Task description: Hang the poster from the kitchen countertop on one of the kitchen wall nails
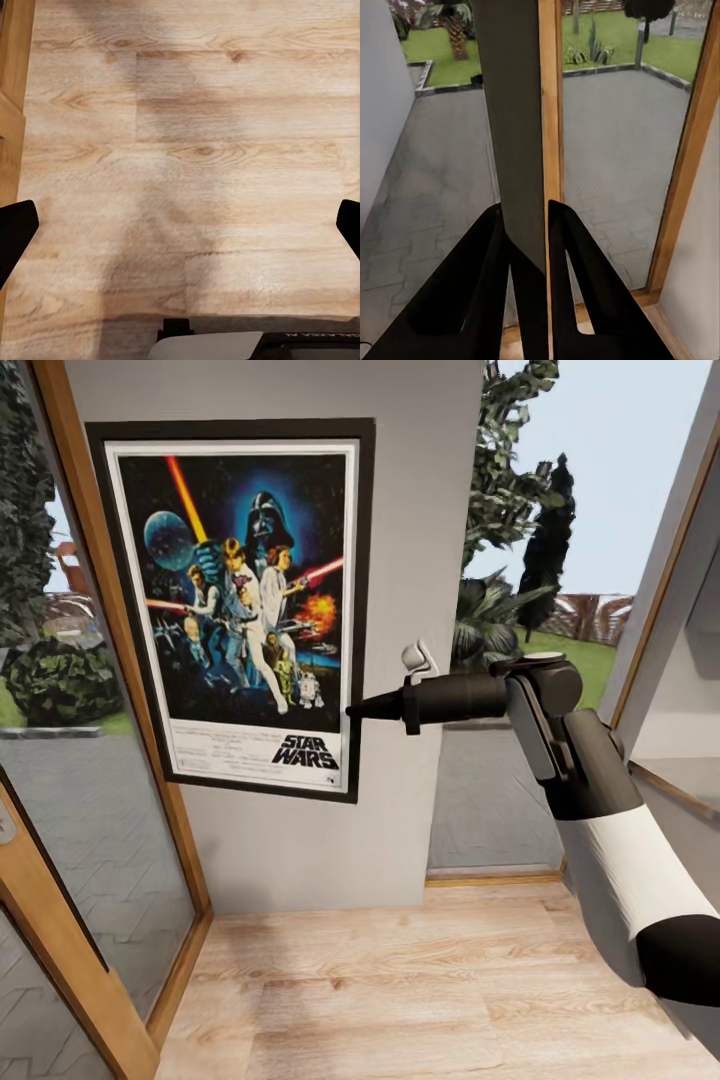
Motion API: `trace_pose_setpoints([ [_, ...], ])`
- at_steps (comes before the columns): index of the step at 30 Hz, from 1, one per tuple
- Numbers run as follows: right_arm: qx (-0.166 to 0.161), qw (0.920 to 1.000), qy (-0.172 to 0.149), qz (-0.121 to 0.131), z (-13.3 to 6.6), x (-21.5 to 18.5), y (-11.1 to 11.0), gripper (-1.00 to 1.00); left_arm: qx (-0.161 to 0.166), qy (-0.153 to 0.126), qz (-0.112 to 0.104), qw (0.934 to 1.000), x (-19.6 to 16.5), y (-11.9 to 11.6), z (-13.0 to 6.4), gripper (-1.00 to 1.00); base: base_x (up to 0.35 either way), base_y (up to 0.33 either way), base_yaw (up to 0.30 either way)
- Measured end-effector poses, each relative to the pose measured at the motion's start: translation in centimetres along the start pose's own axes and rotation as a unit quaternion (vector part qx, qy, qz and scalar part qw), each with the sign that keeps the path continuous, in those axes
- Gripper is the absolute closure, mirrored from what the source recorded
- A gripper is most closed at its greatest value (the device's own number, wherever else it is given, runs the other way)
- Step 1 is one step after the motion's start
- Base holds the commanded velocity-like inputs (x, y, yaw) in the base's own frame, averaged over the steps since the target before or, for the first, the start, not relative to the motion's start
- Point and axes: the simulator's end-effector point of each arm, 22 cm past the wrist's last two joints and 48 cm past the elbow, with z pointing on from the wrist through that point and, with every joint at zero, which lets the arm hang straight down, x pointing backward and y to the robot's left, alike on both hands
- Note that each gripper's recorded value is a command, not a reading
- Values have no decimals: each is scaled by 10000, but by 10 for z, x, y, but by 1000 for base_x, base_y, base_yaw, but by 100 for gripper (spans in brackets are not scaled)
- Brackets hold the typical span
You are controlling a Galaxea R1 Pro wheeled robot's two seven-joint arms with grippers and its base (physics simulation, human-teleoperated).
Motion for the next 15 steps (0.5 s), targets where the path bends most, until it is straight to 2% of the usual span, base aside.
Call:
trace_pose_setpoints([
  [15,-1,10000,-10,-2,-1,-1,0,100,-1,0,0,10000,0,0,0,-100,0,0,0],
])
